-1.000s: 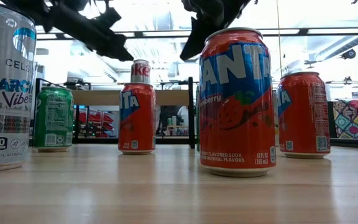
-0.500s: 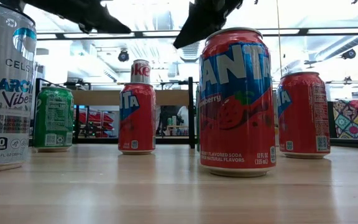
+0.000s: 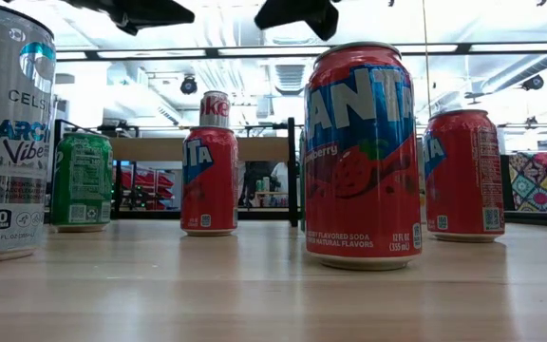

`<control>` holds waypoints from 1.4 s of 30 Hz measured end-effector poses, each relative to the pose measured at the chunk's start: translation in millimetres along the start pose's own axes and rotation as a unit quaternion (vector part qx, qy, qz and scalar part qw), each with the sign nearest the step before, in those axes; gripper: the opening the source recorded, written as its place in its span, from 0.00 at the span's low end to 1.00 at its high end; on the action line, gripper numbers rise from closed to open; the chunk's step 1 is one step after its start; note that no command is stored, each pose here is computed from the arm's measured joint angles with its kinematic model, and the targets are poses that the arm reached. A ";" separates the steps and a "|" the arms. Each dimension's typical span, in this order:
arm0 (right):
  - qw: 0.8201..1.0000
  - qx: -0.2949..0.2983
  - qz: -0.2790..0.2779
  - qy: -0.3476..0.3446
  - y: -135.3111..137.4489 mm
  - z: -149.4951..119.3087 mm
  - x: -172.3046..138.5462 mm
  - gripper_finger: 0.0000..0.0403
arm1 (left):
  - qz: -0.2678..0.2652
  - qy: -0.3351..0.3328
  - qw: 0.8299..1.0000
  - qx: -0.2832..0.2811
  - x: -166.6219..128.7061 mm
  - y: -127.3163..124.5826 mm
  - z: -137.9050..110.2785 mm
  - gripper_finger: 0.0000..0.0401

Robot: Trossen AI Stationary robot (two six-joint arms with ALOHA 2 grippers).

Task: Place canned beverage on shelf
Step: Put the middle green soda can on the shelf

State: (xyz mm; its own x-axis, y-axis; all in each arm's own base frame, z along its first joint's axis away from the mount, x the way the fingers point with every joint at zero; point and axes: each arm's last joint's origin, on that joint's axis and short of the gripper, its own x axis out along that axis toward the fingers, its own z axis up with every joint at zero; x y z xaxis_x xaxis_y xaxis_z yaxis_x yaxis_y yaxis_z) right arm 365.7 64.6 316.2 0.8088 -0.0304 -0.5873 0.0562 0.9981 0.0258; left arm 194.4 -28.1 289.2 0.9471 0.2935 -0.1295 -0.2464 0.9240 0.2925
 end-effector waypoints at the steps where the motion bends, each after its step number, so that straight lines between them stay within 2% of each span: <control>1: 1.000 -0.001 0.003 -0.001 2.6 0.5 -1.0 0.02 | -0.001 -0.002 1.000 -0.001 -0.2 -0.3 0.4 0.00; 14: 0.999 0.005 0.047 -0.001 39.7 -5.1 -10.2 0.02 | -0.003 -0.002 0.997 -0.076 2.7 -3.0 0.0 0.00; 20: 0.997 -0.030 0.064 0.017 58.6 -13.4 -15.8 0.02 | -0.059 0.006 0.992 -0.110 6.0 -14.3 -2.6 0.00; 24: 0.997 -0.023 0.066 0.046 65.2 -21.0 -18.6 0.02 | -0.082 0.019 0.989 -0.119 8.1 -27.9 -5.6 0.00; 28: 0.995 -0.013 0.057 0.082 72.2 -31.3 -22.2 0.02 | -0.109 0.016 0.987 -0.119 10.1 -44.2 -6.0 0.00; 33: 0.996 -0.037 0.005 0.081 85.6 -49.0 -23.8 0.02 | -0.130 0.003 0.986 -0.108 12.7 -60.2 -5.8 0.00; 37: 0.996 -0.057 -0.037 0.060 94.3 -66.2 -20.0 0.02 | -0.133 0.006 0.986 -0.102 14.3 -65.9 -7.9 0.00; 42: 0.996 -0.086 -0.023 -0.003 98.9 -81.5 -5.5 0.02 | -0.134 -0.002 0.985 -0.108 16.0 -68.4 -7.0 0.00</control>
State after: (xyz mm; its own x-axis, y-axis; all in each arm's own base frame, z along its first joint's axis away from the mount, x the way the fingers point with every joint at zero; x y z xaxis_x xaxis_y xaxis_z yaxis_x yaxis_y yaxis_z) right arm 319.1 167.8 256.1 0.8107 -0.0765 -0.5805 -0.0073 0.9900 -0.1407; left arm 225.0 -84.9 260.5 0.9850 0.0309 -0.1701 -0.0243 0.9989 0.0405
